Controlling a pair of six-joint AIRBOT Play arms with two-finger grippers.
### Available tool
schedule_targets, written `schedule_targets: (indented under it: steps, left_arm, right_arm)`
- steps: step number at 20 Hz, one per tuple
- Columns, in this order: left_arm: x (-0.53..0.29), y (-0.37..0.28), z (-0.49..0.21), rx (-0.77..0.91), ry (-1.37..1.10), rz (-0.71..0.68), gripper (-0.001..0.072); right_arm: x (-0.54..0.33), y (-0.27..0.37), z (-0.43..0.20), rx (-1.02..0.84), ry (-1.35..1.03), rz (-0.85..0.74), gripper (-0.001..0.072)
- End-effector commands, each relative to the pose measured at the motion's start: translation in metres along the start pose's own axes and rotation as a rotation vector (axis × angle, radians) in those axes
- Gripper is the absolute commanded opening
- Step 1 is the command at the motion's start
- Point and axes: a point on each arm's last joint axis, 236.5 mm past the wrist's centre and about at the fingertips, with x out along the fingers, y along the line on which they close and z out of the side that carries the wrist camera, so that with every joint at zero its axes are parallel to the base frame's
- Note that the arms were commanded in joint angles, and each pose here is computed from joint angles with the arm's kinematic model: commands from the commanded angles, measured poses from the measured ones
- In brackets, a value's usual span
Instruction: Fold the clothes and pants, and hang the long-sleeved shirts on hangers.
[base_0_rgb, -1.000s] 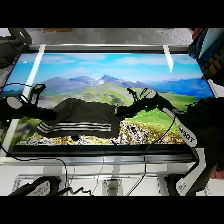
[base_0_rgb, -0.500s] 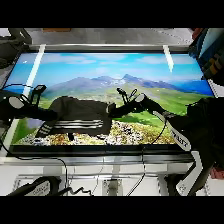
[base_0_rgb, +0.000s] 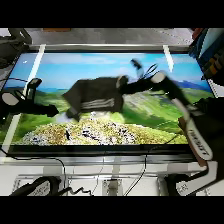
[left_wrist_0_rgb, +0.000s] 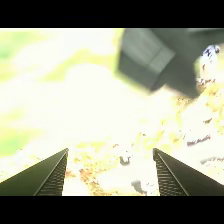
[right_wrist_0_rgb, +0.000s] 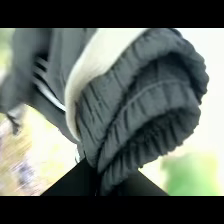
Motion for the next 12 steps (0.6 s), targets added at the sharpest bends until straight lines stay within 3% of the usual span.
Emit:
schedule_targets:
  steps: [1, 6, 12]
  left_arm:
    - [-0.029, -0.002, 0.019, 0.028, -0.082, 0.034, 0.0599]
    - [-0.049, -0.006, 0.025, 0.037, -0.131, 0.052, 0.0598]
    - [-0.055, -0.01, 0.024, -0.05, -0.135, 0.044, 0.0598]
  right_arm:
    - [-0.134, -0.055, 0.046, 0.063, -0.161, -0.259, 0.0018]
    - [-0.371, -0.082, 0.07, 0.288, -0.601, -0.56, 0.0018]
    - [-0.538, -0.072, -0.028, 0.492, -0.757, -0.975, 0.0018]
